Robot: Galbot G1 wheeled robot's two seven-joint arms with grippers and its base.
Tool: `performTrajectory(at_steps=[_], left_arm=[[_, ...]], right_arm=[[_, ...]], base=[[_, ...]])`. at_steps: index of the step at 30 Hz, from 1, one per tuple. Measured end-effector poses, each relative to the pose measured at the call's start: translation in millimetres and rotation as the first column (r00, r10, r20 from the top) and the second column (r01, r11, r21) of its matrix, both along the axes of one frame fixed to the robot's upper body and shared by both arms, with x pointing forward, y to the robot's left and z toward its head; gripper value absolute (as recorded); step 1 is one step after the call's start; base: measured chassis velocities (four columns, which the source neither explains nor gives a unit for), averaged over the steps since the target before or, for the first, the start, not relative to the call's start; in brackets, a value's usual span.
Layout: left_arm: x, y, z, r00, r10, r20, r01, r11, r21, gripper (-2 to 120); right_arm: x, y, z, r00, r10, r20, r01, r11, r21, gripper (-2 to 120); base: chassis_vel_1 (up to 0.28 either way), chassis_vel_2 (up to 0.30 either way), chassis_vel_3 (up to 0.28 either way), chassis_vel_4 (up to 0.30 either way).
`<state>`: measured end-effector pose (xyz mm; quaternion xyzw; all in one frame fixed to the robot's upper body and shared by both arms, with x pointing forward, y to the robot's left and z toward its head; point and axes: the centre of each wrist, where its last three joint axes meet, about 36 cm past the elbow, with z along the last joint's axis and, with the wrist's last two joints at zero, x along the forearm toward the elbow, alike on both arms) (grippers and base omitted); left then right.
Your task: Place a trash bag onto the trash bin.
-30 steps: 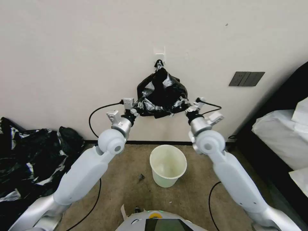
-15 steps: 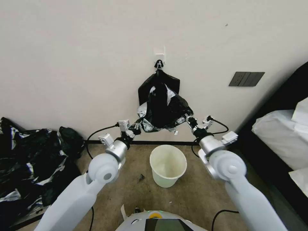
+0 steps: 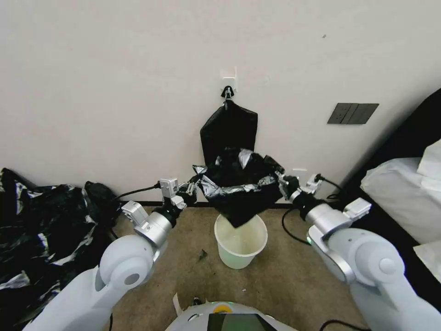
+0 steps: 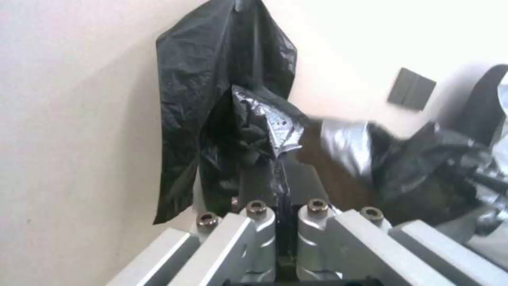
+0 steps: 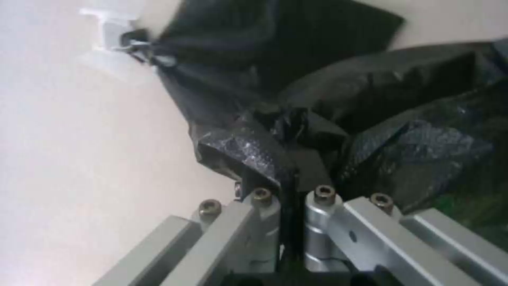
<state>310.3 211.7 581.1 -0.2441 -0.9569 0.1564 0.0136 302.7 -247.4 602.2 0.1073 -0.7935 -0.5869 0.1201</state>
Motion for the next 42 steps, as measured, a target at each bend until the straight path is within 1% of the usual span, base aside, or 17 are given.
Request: performTrajectory(at_steps=[2, 7, 10, 13, 15, 16, 19, 22, 24, 25, 28, 32, 34, 35, 38, 41, 42], left_arm=[[1, 0, -4, 1.0, -0.005, 0.004, 0.005, 1.0, 0.026, 0], [7, -1, -12, 1.0, -0.025, 0.016, 0.024, 0.997, 0.072, 0], [16, 2, -17, 0.998, -0.038, 0.051, 0.032, 0.993, 0.117, 0], [20, 4, -15, 0.997, -0.039, 0.07, 0.029, 0.991, 0.131, 0], [26, 10, -10, 0.991, -0.039, 0.125, 0.019, 0.988, 0.155, 0], [26, 10, -10, 0.991, -0.039, 0.125, 0.019, 0.988, 0.155, 0], [31, 16, -7, 0.984, -0.05, 0.174, 0.019, 0.985, 0.174, 0], [31, 18, -15, 0.979, -0.063, 0.192, 0.024, 0.98, 0.199, 0], [28, 14, -28, 0.98, -0.081, 0.18, 0.042, 0.976, 0.212, 0], [28, 14, -28, 0.98, -0.081, 0.18, 0.042, 0.976, 0.212, 0], [22, 6, -42, 0.985, -0.101, 0.141, 0.07, 0.975, 0.212, 0], [15, 2, -53, 0.989, -0.106, 0.107, 0.081, 0.973, 0.218, 0], [8, 1, -62, 0.99, -0.111, 0.082, 0.09, 0.97, 0.225, 0], [8, 1, -62, 0.99, -0.111, 0.082, 0.09, 0.97, 0.225, 0], [0, 1, -73, 0.991, -0.119, 0.063, 0.1, 0.965, 0.242, 0], [-1, 1, -74, 0.991, -0.119, 0.061, 0.101, 0.964, 0.245, 0], [-1, 2, -77, 0.991, -0.118, 0.058, 0.099, 0.963, 0.252, 0]], right_arm=[[-5, 5, -12, 1.0, -0.014, -0.01, 0.015, 0.999, 0.036, 0], [-10, 11, -23, 0.999, -0.046, -0.017, 0.047, 0.996, 0.07, 0], [-14, 16, -31, 0.997, -0.07, -0.033, 0.074, 0.99, 0.12, 0], [-14, 19, -33, 0.996, -0.083, -0.044, 0.089, 0.983, 0.16, 0], [-15, 23, -34, 0.995, -0.09, -0.053, 0.099, 0.974, 0.202, 0], [-15, 23, -34, 0.995, -0.09, -0.053, 0.099, 0.974, 0.202, 0], [-16, 25, -37, 0.993, -0.092, -0.072, 0.106, 0.968, 0.227, 0], [-21, 26, -44, 0.989, -0.096, -0.113, 0.12, 0.967, 0.225, 0], [-28, 26, -53, 0.98, -0.099, -0.171, 0.132, 0.972, 0.194, 0], [-28, 26, -53, 0.98, -0.099, -0.171, 0.132, 0.972, 0.194, 0], [-37, 27, -62, 0.971, -0.09, -0.223, 0.125, 0.981, 0.147, 0], [-38, 29, -70, 0.96, -0.088, -0.267, 0.125, 0.984, 0.123, 0], [-38, 32, -80, 0.942, -0.081, -0.325, 0.126, 0.985, 0.12, 0], [-38, 32, -80, 0.942, -0.081, -0.325, 0.126, 0.985, 0.12, 0], [-37, 34, -101, 0.914, -0.064, -0.4, 0.125, 0.984, 0.13, 0], [-37, 34, -107, 0.906, -0.055, -0.42, 0.124, 0.983, 0.139, 0], [-36, 35, -116, 0.899, -0.044, -0.435, 0.123, 0.98, 0.156, 0]], base=[[0.0, 0.0, 0.0, 0.0], [0.0, 0.0, 0.0, 0.0], [0.0, 0.0, 0.0, 0.0], [0.0, 0.0, 0.0, 0.0], [0.0, 0.0, 0.0, 0.0], [0.0, 0.0, 0.0, 0.0], [0.0, 0.0, 0.0, 0.0], [0.0, 0.0, 0.0, 0.0], [0.0, 0.0, 0.0, 0.0], [0.0, 0.0, 0.0, 0.0], [0.0, 0.0, 0.0, 0.0], [0.0, 0.0, 0.0, 0.0], [0.0, 0.0, 0.0, 0.0], [0.0, 0.0, 0.0, 0.0], [0.0, 0.0, 0.0, 0.0], [0.0, 0.0, 0.0, 0.0], [0.0, 0.0, 0.0, 0.0]])
